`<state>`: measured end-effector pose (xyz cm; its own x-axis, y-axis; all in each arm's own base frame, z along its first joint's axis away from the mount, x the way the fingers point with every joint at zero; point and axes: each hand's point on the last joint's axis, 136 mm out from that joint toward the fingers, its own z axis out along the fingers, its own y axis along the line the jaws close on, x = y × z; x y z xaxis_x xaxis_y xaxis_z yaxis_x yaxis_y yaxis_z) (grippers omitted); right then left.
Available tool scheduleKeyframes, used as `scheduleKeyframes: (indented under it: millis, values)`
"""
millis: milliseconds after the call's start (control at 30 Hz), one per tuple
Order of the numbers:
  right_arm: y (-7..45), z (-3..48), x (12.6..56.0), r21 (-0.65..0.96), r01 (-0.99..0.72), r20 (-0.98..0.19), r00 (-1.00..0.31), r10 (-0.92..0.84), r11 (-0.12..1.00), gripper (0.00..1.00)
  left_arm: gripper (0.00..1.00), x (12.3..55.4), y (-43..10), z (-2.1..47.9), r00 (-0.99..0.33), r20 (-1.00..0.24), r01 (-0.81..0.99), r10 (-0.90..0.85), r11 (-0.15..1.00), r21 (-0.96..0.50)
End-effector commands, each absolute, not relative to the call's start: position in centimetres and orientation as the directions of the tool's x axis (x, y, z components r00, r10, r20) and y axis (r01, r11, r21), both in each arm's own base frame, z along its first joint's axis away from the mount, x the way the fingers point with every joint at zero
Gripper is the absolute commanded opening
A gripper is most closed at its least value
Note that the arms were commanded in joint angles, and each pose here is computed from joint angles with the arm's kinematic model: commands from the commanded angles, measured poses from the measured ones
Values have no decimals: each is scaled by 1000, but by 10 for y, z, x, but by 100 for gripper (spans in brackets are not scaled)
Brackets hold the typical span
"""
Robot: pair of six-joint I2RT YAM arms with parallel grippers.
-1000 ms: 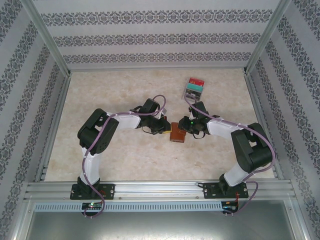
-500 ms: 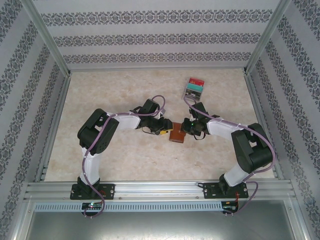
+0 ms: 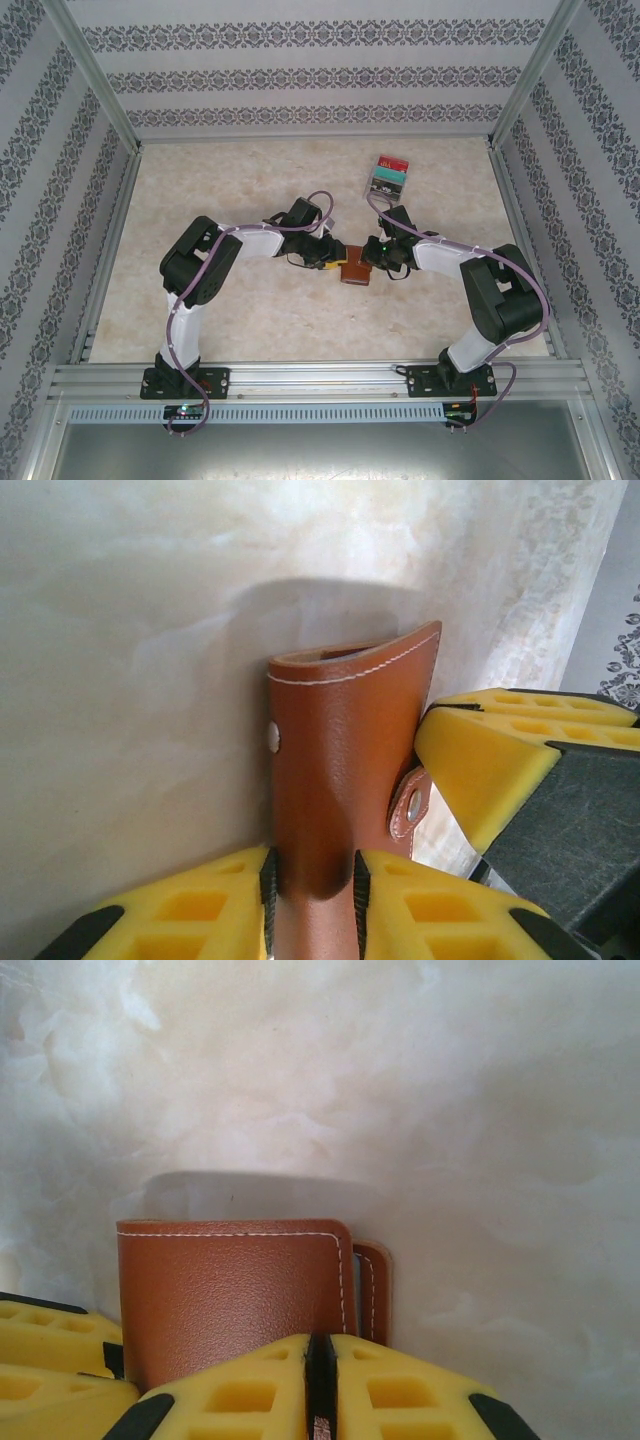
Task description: Put the credit cards into the card holder
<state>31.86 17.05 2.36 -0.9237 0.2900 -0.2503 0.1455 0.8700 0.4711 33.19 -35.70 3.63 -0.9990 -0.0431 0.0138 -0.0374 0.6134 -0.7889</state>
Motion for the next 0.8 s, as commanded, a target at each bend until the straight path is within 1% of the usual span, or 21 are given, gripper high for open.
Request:
scheduleKeyframes:
  millis: [0, 33, 100, 167, 267, 400, 467, 633, 700, 767]
  values:
    - [163, 0, 299, 424, 193, -176, -941, 290, 885, 14, 35, 334, -379, 59, -1000, -26, 16, -12, 519, -854]
    - [164, 0, 299, 429, 193, -175, -941, 291, 882, 14, 41, 335, -378, 59, -1000, -23, 9, -21, 517, -856]
    - [165, -1, 299, 434, 196, -172, -940, 295, 879, 14, 40, 336, -378, 58, -999, -14, -8, -40, 514, -858]
    - [165, -2, 298, 434, 199, -167, -941, 296, 879, 14, 40, 338, -380, 59, -998, 0, -29, -60, 484, -874]
    - [166, -3, 296, 438, 199, -161, -942, 295, 877, 14, 35, 341, -384, 64, -997, 0, -35, -77, 446, -894]
    - [164, 0, 298, 434, 199, -172, -939, 297, 879, 14, 27, 342, -377, 59, -995, -10, -39, -96, 489, -872]
    - [164, 2, 299, 434, 194, -177, -939, 294, 880, 15, 22, 341, -375, 59, -995, -20, -32, -97, 503, -863]
    - [168, 23, 307, 456, 159, -220, -933, 284, 876, 18, 13, 341, -374, 65, -995, -47, -4, -89, 503, -864]
    - [173, 37, 311, 474, 126, -250, -930, 271, 871, 20, 9, 342, -374, 66, -994, -52, -1, -91, 500, -866]
    - [178, 49, 312, 476, 88, -281, -927, 246, 875, 23, 6, 343, -375, 68, -993, -59, 4, -98, 491, -871]
